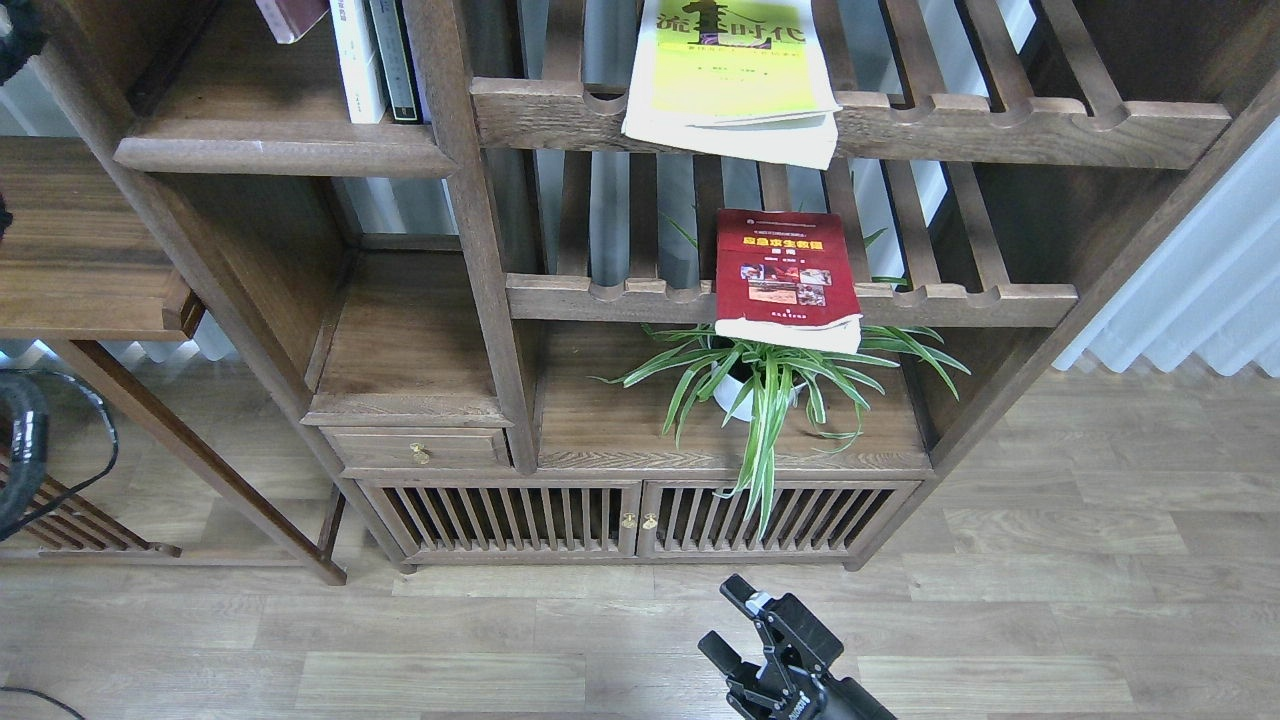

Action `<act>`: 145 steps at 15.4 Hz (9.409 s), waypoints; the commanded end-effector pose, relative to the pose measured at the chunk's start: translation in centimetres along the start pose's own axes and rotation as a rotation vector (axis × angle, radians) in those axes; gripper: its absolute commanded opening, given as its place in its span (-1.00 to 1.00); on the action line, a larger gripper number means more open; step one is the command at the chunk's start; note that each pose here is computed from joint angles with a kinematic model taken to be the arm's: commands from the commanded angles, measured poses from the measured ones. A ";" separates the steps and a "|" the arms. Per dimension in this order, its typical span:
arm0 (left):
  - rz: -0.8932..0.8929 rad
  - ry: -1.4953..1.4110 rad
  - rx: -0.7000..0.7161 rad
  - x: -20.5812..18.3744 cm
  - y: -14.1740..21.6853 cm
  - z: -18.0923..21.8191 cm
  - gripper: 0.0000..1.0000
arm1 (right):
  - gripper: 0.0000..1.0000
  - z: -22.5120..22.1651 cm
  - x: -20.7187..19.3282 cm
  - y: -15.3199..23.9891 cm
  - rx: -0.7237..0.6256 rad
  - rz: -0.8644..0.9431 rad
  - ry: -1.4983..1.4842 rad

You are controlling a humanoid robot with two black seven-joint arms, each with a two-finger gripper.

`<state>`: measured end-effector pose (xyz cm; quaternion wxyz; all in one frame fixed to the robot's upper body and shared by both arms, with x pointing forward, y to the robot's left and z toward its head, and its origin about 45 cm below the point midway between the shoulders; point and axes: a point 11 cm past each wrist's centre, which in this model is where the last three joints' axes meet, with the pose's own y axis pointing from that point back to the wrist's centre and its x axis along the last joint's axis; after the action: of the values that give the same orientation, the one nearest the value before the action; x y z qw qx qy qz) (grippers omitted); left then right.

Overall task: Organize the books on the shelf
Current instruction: 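Push the maroon book into the upper compartment and release with the left gripper, then withdraw the left gripper and raise the right gripper toward the shelf, then reach the right gripper up and grasp the yellow-green book on the top shelf, then pull the yellow-green book out and lower it toward the left gripper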

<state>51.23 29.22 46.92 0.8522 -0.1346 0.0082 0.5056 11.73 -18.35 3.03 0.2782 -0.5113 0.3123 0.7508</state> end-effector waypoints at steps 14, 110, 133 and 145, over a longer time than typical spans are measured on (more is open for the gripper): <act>-0.005 0.102 0.014 -1.5 -2.8 -3.8 -0.17 | 0.97 0.1 0.1 0.2 0.003 0.001 -0.005; 0.476 0.762 0.195 0.0 33.1 -31.8 0.99 | -0.91 -3.5 -35.1 -15.5 0.261 -0.570 0.415; 0.473 0.778 0.252 -0.8 33.3 -33.5 0.99 | -0.90 -12.9 -24.2 3.2 0.652 -0.736 0.075; 0.448 0.788 0.289 -1.9 33.0 -34.3 0.99 | -0.89 -14.8 -13.7 12.0 0.796 -0.334 0.062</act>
<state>26.00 34.74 7.02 0.6622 -0.1944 0.4267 0.5845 17.63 -37.48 15.55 0.5746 -0.4504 0.4705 0.4954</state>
